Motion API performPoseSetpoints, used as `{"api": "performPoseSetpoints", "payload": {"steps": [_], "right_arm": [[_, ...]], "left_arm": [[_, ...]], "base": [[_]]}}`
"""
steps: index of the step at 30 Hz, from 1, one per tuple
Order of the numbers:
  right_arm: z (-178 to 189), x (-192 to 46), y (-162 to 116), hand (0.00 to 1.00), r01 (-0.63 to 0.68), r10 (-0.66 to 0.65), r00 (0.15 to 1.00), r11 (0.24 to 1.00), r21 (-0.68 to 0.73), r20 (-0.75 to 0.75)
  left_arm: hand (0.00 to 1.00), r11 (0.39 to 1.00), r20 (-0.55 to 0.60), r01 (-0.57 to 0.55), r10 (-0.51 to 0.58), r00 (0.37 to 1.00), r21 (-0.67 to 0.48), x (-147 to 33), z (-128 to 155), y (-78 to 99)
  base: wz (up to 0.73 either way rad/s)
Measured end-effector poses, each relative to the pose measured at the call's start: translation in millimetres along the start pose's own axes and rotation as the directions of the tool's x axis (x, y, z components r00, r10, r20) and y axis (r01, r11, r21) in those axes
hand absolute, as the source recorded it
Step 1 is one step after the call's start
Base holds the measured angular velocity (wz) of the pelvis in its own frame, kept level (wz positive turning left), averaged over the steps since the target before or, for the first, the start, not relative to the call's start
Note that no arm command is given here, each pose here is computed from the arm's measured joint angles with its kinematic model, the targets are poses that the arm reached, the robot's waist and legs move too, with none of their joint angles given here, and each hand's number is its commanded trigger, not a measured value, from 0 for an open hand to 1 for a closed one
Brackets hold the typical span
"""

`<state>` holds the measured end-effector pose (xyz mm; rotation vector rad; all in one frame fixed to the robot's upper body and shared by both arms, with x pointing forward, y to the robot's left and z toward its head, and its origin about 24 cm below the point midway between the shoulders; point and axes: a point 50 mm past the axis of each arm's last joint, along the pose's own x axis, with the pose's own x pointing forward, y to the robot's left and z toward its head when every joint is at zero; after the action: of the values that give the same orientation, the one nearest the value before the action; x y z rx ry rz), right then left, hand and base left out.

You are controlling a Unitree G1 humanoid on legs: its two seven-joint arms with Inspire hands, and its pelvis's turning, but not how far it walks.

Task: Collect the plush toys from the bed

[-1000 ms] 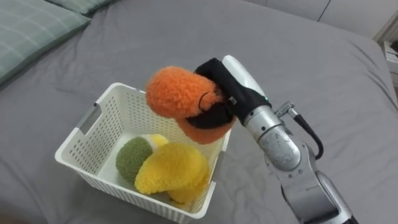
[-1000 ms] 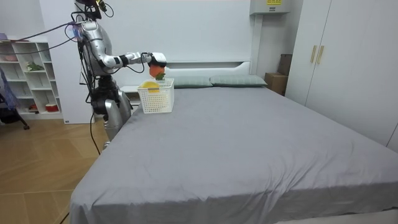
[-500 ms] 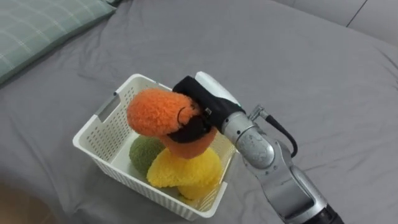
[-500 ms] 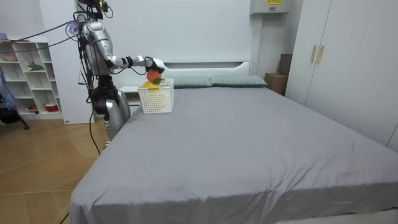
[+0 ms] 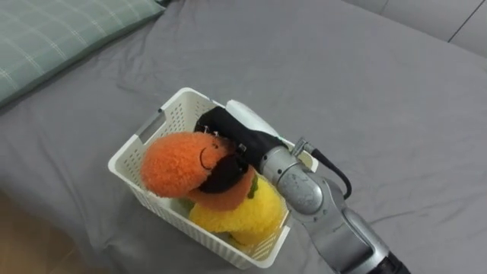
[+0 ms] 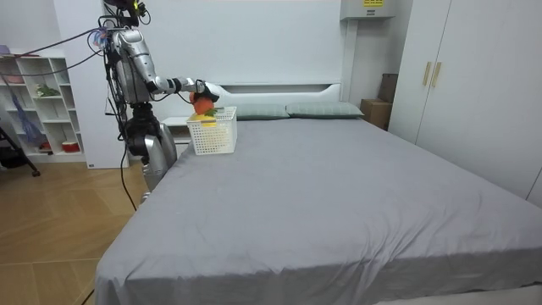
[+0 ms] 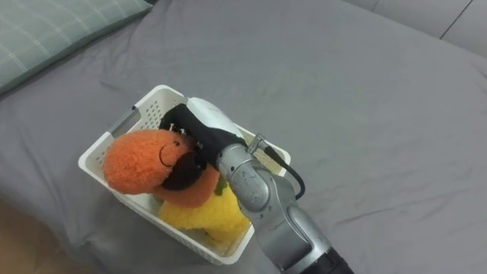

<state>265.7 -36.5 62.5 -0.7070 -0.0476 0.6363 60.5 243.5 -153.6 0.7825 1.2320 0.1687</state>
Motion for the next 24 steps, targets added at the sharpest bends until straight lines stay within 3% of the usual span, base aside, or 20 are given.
{"api": "performPoseSetpoints", "payload": {"steps": [24], "right_arm": [[-6.4, -1.3, -6.2, 0.00, 0.023, -0.023, 1.000, 1.000, 0.006, -0.016]], "left_arm": [[0.00, 1.000, -0.017, -0.011, 0.011, 1.000, -0.014, 0.5, -3.8, 2.4]], "base": [[0.00]]}}
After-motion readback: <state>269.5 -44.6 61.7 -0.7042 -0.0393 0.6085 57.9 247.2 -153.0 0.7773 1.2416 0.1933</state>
